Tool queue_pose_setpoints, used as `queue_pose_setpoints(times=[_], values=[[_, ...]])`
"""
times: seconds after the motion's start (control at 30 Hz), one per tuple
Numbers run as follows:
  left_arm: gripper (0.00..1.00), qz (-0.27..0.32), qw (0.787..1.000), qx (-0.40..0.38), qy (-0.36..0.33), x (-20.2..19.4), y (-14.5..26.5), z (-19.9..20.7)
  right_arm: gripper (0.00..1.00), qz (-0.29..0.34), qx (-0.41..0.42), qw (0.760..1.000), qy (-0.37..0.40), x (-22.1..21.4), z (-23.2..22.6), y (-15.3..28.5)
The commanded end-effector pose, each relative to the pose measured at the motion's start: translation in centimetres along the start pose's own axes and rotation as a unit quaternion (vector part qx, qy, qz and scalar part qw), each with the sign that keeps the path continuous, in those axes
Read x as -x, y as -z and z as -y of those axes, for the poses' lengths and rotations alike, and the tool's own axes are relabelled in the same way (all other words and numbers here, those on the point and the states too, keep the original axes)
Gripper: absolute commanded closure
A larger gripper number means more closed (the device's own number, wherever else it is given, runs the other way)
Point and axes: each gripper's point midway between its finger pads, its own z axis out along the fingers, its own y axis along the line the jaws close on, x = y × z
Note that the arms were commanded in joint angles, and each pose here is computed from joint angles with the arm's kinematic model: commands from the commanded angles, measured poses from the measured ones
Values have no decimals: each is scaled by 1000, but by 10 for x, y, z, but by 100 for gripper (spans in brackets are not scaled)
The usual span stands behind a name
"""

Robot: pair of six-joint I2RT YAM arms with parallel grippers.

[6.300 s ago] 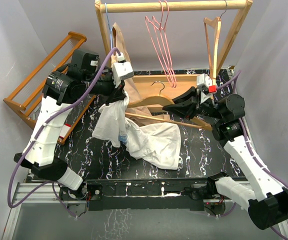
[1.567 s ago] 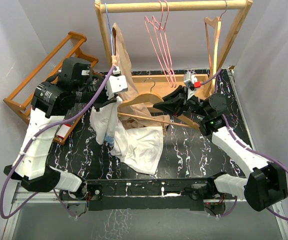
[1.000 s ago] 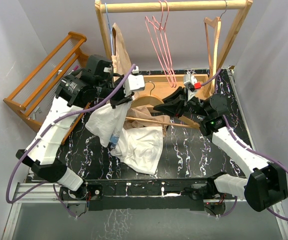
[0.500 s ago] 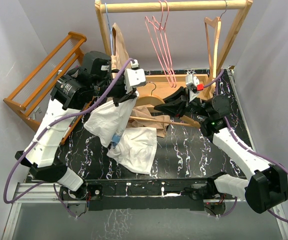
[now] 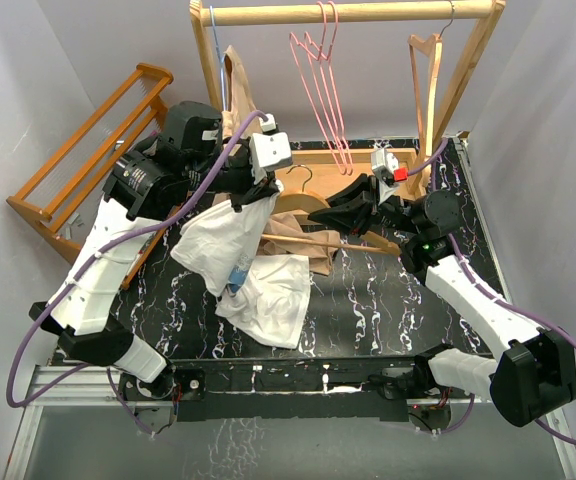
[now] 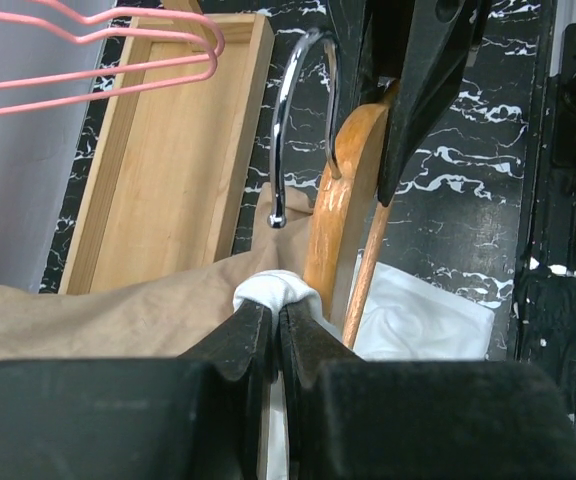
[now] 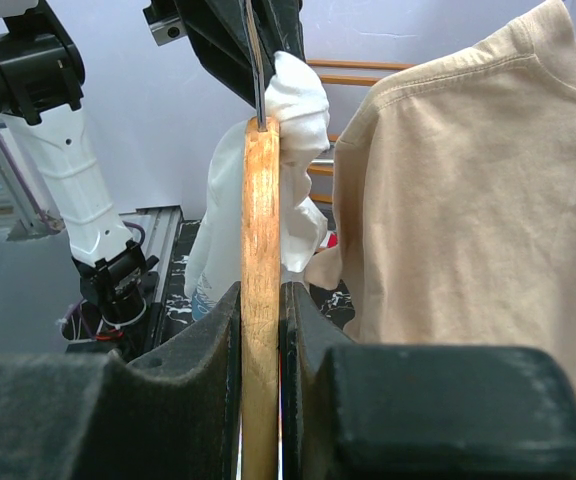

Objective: Place the t-shirt on the hanger

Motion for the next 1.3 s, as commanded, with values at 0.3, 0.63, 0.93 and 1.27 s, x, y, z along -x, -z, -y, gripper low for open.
queue_pose_setpoints(times=[0.3,0.63,0.93,1.27], values=[[100,61,998,-10,-13,34,28,23,92,37,-14,999,18,10,9,-5],[27,-42,997,58,15,-64,16,18,92,52,30,998,-3,8,-3,-6],[9,-21,983,180,8,-51,38,-23,92,78,42,996,-11,14,-5,-7],[3,2,961,273,33,-50,88,-30,92,89,45,995,-11,18,-4,-9]])
